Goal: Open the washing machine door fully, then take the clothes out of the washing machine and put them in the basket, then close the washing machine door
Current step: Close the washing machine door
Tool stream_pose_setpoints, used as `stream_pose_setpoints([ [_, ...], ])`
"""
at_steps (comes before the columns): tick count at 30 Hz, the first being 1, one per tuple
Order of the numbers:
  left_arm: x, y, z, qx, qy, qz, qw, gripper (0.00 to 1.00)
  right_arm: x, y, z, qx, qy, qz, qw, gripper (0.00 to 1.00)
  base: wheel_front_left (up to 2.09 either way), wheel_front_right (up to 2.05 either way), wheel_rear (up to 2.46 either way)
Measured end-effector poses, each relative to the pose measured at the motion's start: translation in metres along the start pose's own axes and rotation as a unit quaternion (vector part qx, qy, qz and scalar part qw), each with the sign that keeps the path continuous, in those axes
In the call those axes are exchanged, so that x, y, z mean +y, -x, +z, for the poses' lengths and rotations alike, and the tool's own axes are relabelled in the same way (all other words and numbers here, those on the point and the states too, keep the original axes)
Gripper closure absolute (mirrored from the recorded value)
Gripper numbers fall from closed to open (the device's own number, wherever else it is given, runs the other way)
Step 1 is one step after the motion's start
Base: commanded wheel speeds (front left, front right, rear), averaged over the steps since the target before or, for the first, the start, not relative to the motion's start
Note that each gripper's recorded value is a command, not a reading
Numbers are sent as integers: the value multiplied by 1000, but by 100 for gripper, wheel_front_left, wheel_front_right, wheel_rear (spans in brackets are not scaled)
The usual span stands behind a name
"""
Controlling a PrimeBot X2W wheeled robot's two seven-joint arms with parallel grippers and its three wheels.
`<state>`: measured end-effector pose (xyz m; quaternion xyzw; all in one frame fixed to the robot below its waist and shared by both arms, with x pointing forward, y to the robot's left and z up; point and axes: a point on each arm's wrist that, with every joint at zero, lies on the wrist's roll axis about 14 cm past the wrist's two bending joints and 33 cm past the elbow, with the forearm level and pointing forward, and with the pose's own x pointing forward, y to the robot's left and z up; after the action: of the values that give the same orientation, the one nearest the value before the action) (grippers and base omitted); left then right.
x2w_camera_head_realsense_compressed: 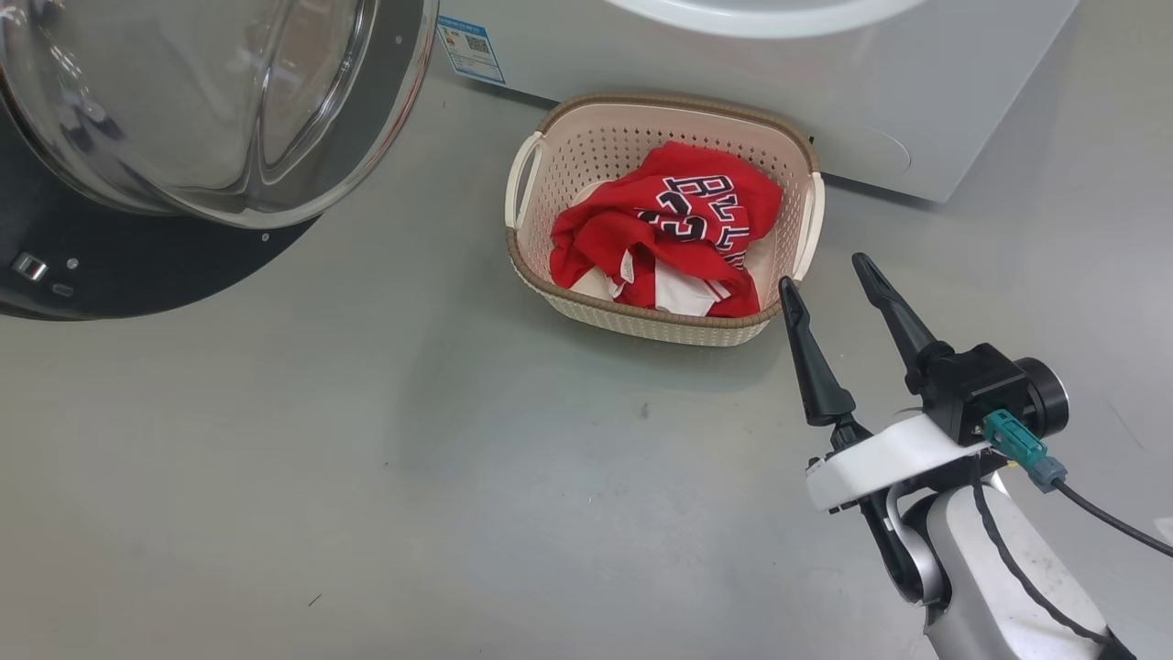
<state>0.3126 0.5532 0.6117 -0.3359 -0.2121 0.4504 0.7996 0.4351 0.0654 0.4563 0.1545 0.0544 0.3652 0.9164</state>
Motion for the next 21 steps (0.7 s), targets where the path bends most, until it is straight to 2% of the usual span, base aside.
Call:
stream_pose_setpoints([
  [6,15,-7,-27,55,124,50,989,100,-2,2,0,1,2,-3,1000,0,0,0,0],
  [9,18,-6,-50,98,159,66,980,100,-2,3,0,1,3,-3,1000,0,0,0,0],
  [13,12,-5,-76,148,192,71,968,100,-3,4,1,1,3,-6,1000,0,0,0,0],
  [17,9,-2,-94,186,203,76,958,100,-4,6,1,1,4,-8,1000,0,0,0,0],
  [21,19,6,-118,228,215,99,944,100,-5,7,2,0,5,-11,1000,0,0,0,0],
])
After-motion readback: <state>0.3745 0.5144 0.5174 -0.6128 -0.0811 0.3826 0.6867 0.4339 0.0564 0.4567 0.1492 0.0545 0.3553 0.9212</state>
